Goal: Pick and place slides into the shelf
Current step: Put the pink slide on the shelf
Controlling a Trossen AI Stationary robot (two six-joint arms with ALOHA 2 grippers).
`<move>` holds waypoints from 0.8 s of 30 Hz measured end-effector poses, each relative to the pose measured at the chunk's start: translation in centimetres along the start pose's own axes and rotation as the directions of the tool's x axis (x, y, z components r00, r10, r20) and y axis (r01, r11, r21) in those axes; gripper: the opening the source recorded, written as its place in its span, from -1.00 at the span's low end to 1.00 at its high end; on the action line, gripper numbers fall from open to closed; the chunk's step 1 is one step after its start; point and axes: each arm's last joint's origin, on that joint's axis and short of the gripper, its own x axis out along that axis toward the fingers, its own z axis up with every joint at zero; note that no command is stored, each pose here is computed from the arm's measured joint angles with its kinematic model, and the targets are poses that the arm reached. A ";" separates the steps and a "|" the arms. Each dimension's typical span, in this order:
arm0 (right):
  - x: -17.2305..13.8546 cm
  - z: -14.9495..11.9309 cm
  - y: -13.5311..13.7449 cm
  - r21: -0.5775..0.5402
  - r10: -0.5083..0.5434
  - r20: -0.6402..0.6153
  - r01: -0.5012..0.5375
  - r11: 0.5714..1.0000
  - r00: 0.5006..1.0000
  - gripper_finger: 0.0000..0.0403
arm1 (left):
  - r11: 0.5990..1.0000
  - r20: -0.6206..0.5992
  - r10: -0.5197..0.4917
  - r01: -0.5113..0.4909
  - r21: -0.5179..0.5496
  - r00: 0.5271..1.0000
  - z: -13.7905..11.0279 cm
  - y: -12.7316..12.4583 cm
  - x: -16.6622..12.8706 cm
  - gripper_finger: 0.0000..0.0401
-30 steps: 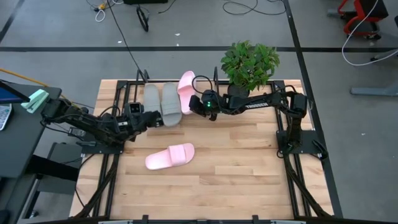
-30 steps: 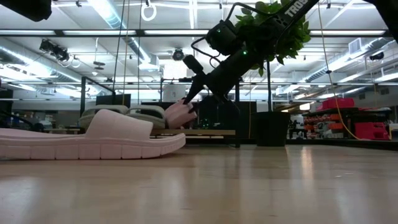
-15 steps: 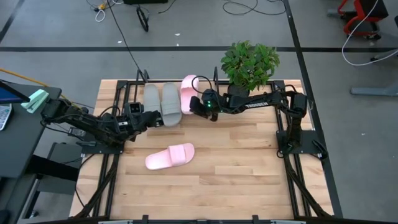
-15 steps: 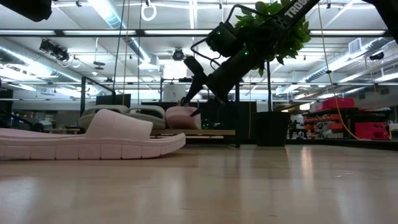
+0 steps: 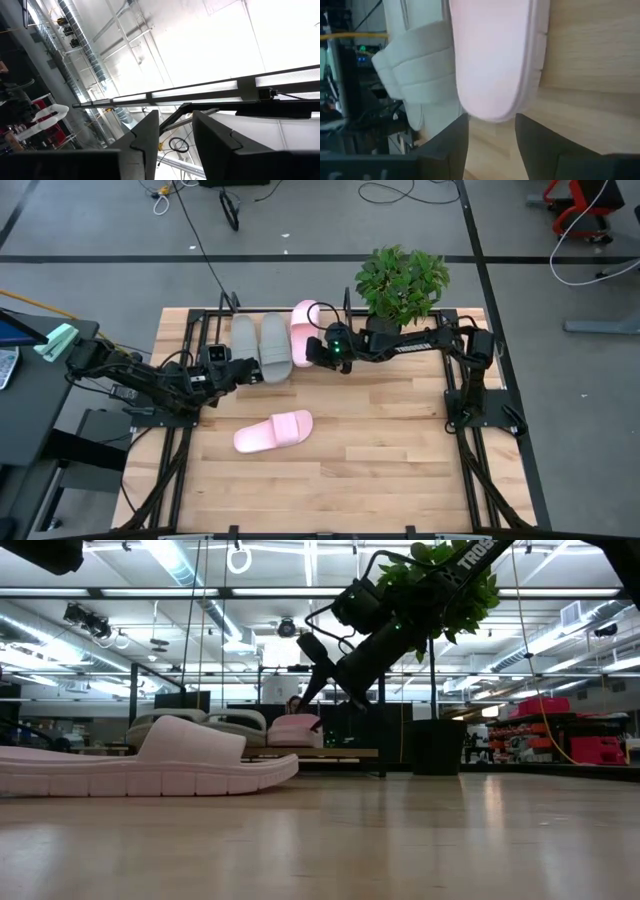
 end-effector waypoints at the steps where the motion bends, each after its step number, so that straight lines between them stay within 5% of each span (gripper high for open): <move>1: -0.1 0.0 0.1 -0.010 0.003 -0.011 -0.003 1.000 1.000 -0.18 | 1.000 0.000 0.000 0.000 0.000 1.000 0.0 0.0 0.0 -0.39; 9: -3.2 -1.0 2.4 -0.135 0.090 -0.136 -0.109 0.985 0.987 -0.18 | 0.999 -0.031 -0.010 0.012 0.042 0.999 -0.1 0.0 0.0 -0.34; 17: -7.6 -8.7 2.7 -0.367 -0.106 -0.125 0.053 0.929 0.987 -0.18 | 0.995 -0.134 -0.036 0.048 0.086 0.990 -0.1 0.5 0.1 -0.28; 24: -7.7 -13.5 1.0 -0.373 -0.176 -0.069 0.138 0.918 0.982 -0.18 | 0.991 -0.287 0.019 0.020 0.131 0.958 -0.3 1.8 0.1 -0.28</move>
